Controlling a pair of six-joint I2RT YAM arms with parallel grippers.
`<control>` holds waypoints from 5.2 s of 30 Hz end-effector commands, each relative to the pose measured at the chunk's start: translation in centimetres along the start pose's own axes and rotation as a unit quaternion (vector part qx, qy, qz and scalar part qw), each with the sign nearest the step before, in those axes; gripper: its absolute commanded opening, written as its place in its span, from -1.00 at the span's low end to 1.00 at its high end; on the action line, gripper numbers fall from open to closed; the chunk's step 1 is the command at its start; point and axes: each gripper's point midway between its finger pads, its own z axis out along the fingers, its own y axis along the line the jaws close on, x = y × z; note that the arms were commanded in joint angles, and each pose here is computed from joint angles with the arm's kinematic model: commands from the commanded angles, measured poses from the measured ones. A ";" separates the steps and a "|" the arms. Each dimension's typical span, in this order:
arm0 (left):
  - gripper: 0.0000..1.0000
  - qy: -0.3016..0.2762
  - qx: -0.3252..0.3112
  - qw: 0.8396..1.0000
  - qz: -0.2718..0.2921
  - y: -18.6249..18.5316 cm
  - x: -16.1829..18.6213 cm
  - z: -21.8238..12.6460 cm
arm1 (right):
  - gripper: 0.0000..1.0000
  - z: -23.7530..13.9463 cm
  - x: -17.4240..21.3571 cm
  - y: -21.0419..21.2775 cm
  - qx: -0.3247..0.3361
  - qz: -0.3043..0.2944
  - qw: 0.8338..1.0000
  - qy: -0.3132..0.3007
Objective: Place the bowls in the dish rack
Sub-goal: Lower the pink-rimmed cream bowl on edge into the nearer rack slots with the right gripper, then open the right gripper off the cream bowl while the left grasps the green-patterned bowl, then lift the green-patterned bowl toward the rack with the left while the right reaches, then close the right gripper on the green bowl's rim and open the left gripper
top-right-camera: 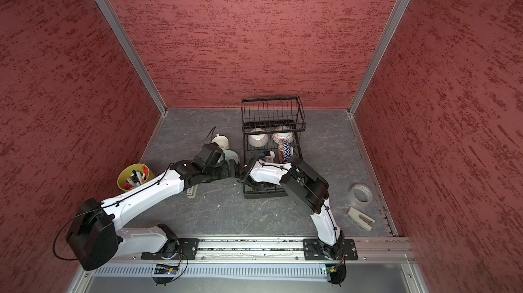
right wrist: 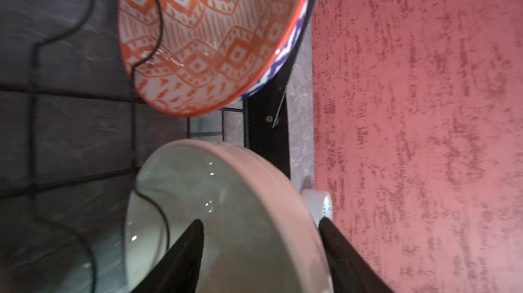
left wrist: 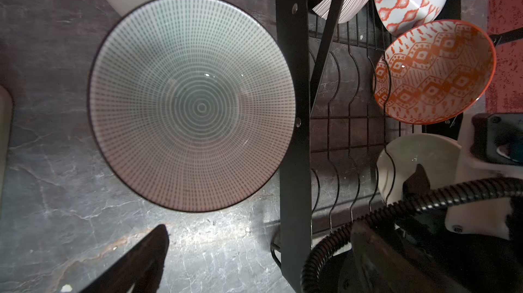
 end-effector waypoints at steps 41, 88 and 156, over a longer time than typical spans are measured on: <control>0.85 0.044 -0.121 0.992 0.003 4.9 -1.6 -1.6 | 0.52 -14.8 -8.2 -2.8 -0.478 0.230 0.827 -0.183; -1.00 0.056 -0.144 0.988 0.026 5.9 -4.5 2.3 | 0.45 -14.5 -7.6 0.2 -0.504 0.222 0.818 -0.165; -1.00 -0.010 0.018 0.999 0.049 -2.7 -2.2 -5.1 | -0.02 -16.9 -10.4 -0.1 -0.543 0.239 0.786 -0.173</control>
